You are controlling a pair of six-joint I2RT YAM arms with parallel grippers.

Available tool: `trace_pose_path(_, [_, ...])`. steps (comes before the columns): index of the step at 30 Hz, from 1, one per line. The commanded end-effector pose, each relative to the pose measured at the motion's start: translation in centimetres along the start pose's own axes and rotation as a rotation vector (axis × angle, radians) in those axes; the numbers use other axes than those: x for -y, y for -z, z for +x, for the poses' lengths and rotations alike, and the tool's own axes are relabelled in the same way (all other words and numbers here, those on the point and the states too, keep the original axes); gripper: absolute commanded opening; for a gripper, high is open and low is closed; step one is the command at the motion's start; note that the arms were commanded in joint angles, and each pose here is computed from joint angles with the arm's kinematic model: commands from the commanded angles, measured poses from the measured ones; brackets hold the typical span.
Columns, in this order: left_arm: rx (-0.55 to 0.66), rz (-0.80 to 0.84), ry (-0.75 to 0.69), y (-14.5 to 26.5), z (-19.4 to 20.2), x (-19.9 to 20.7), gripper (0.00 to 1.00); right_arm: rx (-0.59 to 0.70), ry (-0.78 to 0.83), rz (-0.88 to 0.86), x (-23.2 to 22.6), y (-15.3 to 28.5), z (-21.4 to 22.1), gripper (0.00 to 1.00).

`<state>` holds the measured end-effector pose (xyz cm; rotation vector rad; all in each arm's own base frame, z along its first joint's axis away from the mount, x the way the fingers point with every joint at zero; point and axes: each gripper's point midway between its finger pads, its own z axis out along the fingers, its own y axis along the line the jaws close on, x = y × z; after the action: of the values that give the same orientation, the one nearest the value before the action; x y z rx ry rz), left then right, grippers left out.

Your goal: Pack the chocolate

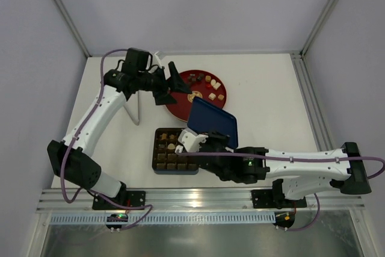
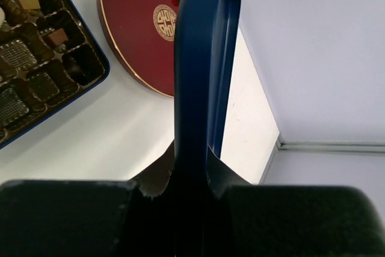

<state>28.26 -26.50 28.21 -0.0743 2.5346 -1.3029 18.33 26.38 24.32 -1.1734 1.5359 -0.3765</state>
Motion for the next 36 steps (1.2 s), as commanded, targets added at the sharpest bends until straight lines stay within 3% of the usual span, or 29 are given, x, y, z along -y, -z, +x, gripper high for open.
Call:
trace_pose_path(1, [0.129, -0.122, -0.061, 2.7, -2.6, -1.5, 0.87, 0.035, -0.177, -0.034, 1.5, 1.6, -1.2, 0.04])
trace_pose_path(5, [0.272, -0.264, -0.069, 5.2, -5.6, -3.8, 0.84, 0.040, -0.285, -0.091, 1.4, 2.3, -1.3, 0.04])
trace_pose_path(8, [0.331, -0.389, -0.085, 6.6, -5.8, -6.0, 0.80, 0.042, -0.428, -0.146, 1.6, 2.7, -1.6, 0.04])
trace_pose_path(16, [0.402, -0.726, -0.012, 8.5, -1.8, -16.4, 0.63, 0.098, -0.954, -0.417, 1.7, 2.8, -2.8, 0.04])
trace_pose_path(20, [0.420, -0.750, 0.068, 8.4, 0.7, -19.2, 0.54, 0.178, -1.189, -0.503, 3.2, 2.8, -3.9, 0.04])
trace_pose_path(23, [0.396, -0.749, 0.130, 7.4, 2.5, -21.2, 0.48, 0.223, -1.275, -0.597, 3.0, 3.1, -4.7, 0.04])
trace_pose_path(27, [0.360, -0.740, 0.189, 6.1, 4.6, -23.1, 0.43, 0.221, -1.455, -0.698, 2.2, 2.0, -4.3, 0.04])
trace_pose_path(36, [0.290, -0.715, 0.283, 3.8, 7.8, -25.7, 0.31, 0.323, -1.678, -0.781, 2.1, 0.6, -3.3, 0.04])
